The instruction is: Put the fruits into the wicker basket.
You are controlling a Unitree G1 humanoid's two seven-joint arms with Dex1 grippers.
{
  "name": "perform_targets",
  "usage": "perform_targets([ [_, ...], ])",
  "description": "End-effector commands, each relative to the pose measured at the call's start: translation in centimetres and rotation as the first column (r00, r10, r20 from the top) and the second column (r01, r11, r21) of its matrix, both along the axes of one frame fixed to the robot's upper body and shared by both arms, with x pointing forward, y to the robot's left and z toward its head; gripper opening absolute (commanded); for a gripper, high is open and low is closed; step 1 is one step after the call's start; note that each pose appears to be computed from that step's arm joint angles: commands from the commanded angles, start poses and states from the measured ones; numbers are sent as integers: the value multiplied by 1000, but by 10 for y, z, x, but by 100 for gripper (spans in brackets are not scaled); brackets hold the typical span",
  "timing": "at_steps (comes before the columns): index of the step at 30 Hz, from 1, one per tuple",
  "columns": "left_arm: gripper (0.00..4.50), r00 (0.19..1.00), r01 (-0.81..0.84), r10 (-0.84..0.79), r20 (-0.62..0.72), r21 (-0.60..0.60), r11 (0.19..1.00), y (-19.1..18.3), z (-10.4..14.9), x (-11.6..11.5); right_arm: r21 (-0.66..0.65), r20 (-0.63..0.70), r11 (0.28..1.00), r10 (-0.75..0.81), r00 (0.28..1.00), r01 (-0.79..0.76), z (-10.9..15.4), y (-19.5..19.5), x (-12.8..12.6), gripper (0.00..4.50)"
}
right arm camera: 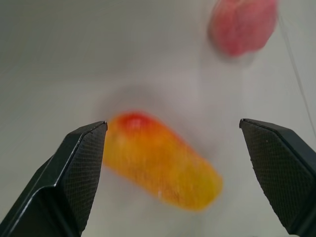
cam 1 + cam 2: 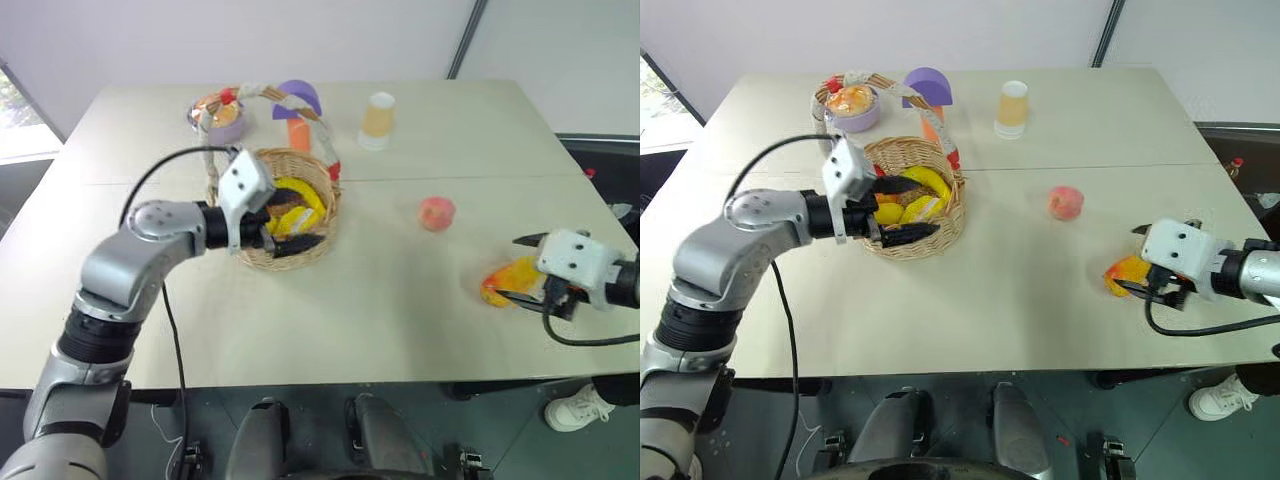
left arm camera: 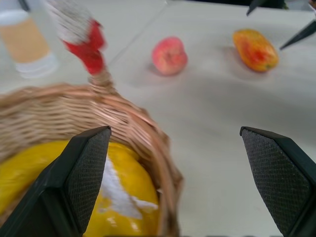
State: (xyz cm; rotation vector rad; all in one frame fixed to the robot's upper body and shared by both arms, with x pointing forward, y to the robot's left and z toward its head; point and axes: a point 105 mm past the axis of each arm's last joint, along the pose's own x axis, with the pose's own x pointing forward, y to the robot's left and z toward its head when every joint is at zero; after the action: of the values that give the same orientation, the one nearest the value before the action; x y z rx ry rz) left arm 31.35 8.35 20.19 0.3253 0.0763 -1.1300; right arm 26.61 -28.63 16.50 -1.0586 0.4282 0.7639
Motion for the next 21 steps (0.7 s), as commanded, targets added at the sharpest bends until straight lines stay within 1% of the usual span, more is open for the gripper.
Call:
perform_targets([
  [1, 448, 998, 47, -46, 46, -5, 999, -10, 8, -10, -164, -7, 982, 98, 995, -98, -6, -7, 4, 450],
  [3, 448, 997, 67, -67, 37, -3, 998, -15, 4, -16, -228, -29, 965, 129, 991, -133, -13, -14, 7, 450],
  [6, 448, 996, 83, -83, 26, -6, 997, -19, 0, -22, -274, -44, 946, 170, 984, -176, -21, -18, 12, 450],
  [12, 448, 997, 80, -80, 6, -26, 996, -23, -4, -29, -320, -61, 927, 187, 980, -197, -33, -26, 22, 450],
  [14, 448, 997, 77, -77, 3, -29, 997, -24, -5, -29, -315, -47, 929, 189, 981, -194, -36, -26, 25, 450],
  [17, 450, 997, 71, -71, 2, -29, 997, -23, -5, -29, -299, -34, 935, 191, 981, -192, -35, -24, 28, 363],
  [20, 450, 998, 61, -61, -1, -29, 998, -20, -6, -28, -305, -6, 932, 206, 979, -198, -32, -22, 29, 214],
  [21, 450, 998, 61, -61, -1, -34, 998, -18, -5, -29, -308, 4, 930, 209, 978, -198, -30, -21, 29, 182],
])
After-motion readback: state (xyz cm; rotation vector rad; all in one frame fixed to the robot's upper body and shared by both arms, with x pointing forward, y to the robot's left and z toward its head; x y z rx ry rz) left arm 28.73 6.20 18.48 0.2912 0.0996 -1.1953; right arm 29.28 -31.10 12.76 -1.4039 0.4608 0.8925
